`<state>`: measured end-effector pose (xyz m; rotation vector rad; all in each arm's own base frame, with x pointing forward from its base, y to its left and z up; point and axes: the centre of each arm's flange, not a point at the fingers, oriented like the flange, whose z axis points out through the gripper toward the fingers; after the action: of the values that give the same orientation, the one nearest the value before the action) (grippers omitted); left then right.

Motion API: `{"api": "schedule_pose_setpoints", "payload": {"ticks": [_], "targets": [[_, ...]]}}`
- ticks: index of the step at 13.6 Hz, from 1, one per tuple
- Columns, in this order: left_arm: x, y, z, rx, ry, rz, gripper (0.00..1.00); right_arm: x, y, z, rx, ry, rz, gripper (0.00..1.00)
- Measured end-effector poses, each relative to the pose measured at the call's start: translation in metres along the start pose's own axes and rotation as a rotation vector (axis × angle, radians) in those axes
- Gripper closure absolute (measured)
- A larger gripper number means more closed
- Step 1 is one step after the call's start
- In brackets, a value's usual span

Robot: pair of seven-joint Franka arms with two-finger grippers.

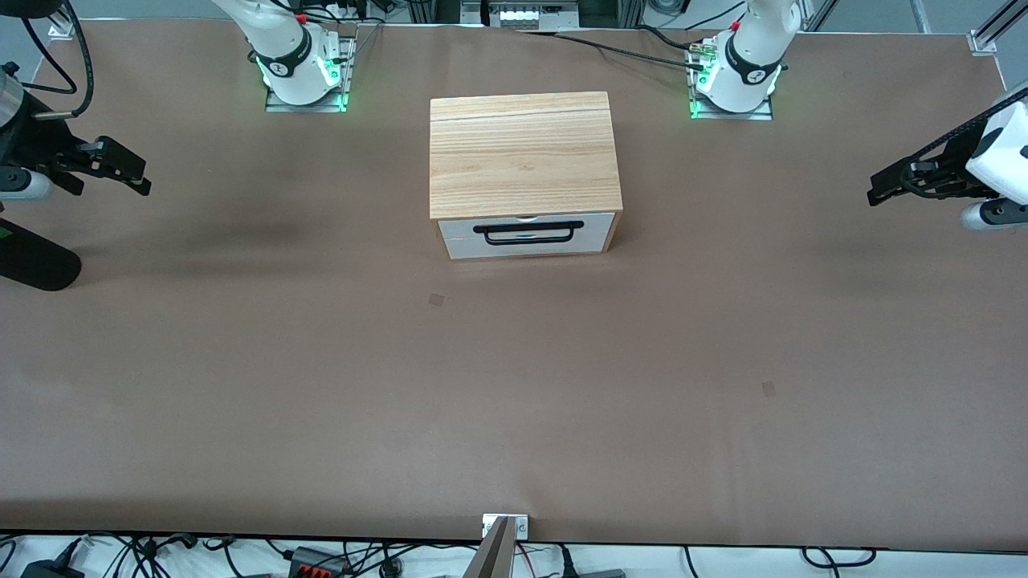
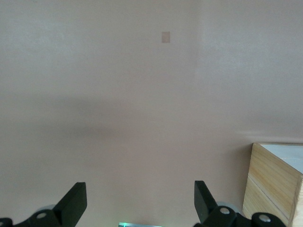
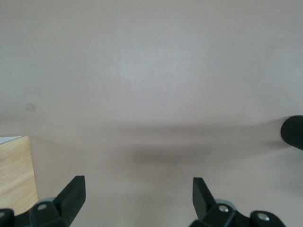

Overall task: Pull top drawer with both arms simultaneously
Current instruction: 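Move both grippers from rest toward the drawer's black handle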

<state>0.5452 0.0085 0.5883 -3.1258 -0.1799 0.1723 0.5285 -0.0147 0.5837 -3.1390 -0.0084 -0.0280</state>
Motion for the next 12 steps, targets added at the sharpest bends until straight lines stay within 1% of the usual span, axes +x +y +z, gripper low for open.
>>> {"api": "schedule_pose_setpoints", "payload": {"ticks": [6, 7, 9, 12], "targets": [[0.0, 0.001, 0.0, -0.031, -0.003, -0.003, 0.0, 0.001, 0.0, 0.0, 0.0, 0.004, 0.0, 0.0], [0.0, 0.002, 0.0, -0.051, -0.006, -0.003, 0.0, 0.001, 0.0, 0.0, 0.0, 0.004, 0.0, 0.0], [0.002, 0.007, 0.003, -0.115, -0.017, 0.029, 0.0, 0.002, 0.001, 0.004, 0.0, -0.004, 0.002, 0.0], [0.009, 0.019, 0.016, -0.226, -0.051, 0.072, 0.0, 0.011, 0.01, 0.027, 0.003, -0.046, 0.018, 0.0]]}}
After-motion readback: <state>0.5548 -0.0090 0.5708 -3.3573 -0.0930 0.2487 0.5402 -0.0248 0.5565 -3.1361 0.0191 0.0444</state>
